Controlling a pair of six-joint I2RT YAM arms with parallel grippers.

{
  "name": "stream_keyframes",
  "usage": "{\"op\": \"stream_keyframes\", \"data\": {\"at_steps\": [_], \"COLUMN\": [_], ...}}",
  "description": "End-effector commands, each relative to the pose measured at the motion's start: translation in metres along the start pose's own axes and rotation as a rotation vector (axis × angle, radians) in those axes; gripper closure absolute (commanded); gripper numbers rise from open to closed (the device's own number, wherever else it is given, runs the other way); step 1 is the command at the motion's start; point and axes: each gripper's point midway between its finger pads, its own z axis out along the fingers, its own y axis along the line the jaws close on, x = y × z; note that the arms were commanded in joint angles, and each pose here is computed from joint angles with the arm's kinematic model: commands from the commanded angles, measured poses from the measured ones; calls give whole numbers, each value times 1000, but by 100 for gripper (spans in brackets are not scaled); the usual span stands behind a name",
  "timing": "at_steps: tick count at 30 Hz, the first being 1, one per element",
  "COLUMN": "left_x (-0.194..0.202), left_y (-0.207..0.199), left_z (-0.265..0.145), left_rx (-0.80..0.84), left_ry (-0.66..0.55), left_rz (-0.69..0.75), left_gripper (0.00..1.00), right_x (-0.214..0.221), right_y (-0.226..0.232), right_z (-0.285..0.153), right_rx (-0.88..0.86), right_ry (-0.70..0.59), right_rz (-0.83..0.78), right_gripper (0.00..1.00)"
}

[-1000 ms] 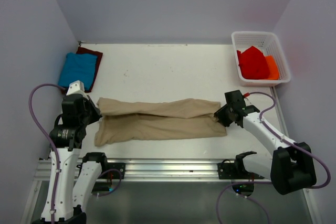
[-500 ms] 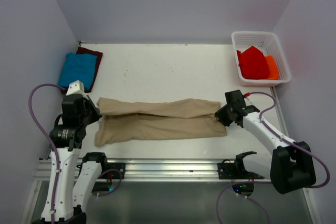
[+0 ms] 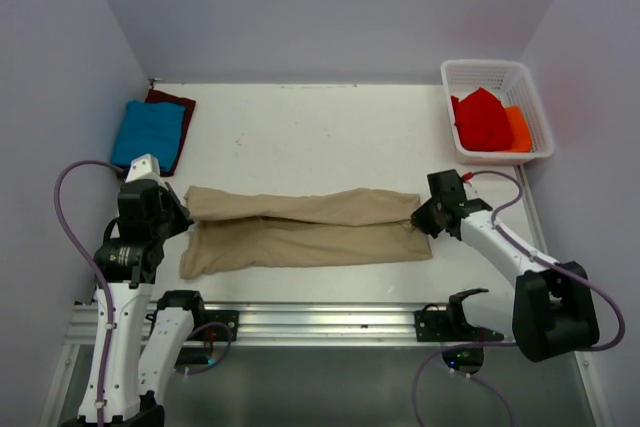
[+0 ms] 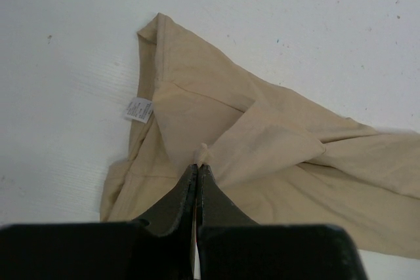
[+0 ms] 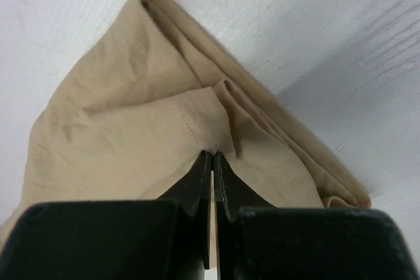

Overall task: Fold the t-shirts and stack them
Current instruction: Fold the tshirt

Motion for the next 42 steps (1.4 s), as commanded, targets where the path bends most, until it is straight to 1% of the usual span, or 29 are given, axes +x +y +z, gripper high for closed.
{"op": "stream_keyframes", "data": {"at_steps": [1, 3, 4, 5, 7, 8, 9, 11, 12, 14, 15, 16, 17, 18, 19, 23, 25, 29, 32, 36, 42], "left_x": [-6, -10, -11, -13, -20, -26, -31, -43, -46, -58, -61, -69, -76, -81, -88, -106, -110, -98, -88, -69, -24], "left_y": [0, 0, 0, 0, -3, -6, -9, -15, -17, -22, -24, -28, -27, -27, -28, -34, -27, -16, -11, -3, 2], "left_z": [-4, -5, -6, -6, -7, -7, -7, -4, 0, 7, 14, 17, 19, 26, 28, 35, 38, 40, 32, 23, 23], "left_rx": [-9, -11, -13, -14, -6, 3, 10, 28, 26, 35, 28, 35, 22, 5, 1, -10, -49, -93, -95, -98, -65], "left_ry": [-24, -33, -37, -46, -63, -82, -93, -128, -124, -152, -142, -162, -180, -178, -195, -206, -221, -198, -194, -166, -49], "left_rz": [-14, -15, -17, -19, -25, -33, -42, -51, -57, -68, -70, -73, -73, -71, -72, -64, -53, -34, -29, -18, -6], "left_gripper": [100, 100, 100, 100, 100, 100, 100, 100, 100, 100, 100, 100, 100, 100, 100, 100, 100, 100, 100, 100, 100], "right_x": [-27, -40, -45, -58, -66, -79, -80, -91, -90, -98, -100, -97, -105, -105, -104, -110, -108, -105, -107, -98, -86], "right_y": [36, 52, 55, 70, 75, 91, 91, 111, 113, 127, 129, 128, 138, 139, 139, 142, 137, 112, 92, 70, 48], "right_z": [-30, -49, -55, -69, -73, -85, -77, -85, -70, -65, -59, -40, -41, -35, -22, -11, -9, -10, -19, -24, -32], "right_rx": [-142, -206, -211, -238, -211, -232, -196, -212, -171, -161, -143, -97, -101, -82, -56, -22, -12, 40, 80, 112, 113], "right_ry": [-94, -142, -156, -194, -206, -239, -225, -240, -211, -212, -203, -168, -178, -168, -149, -152, -150, -165, -200, -185, -171], "right_rz": [-41, -93, -112, -124, -194, -204, -247, -298, -322, -367, -384, -411, -433, -448, -463, -493, -500, -518, -526, -542, -542], "right_gripper": [100, 100, 100, 100, 100, 100, 100, 100, 100, 100, 100, 100, 100, 100, 100, 100, 100, 100, 100, 100, 100]}}
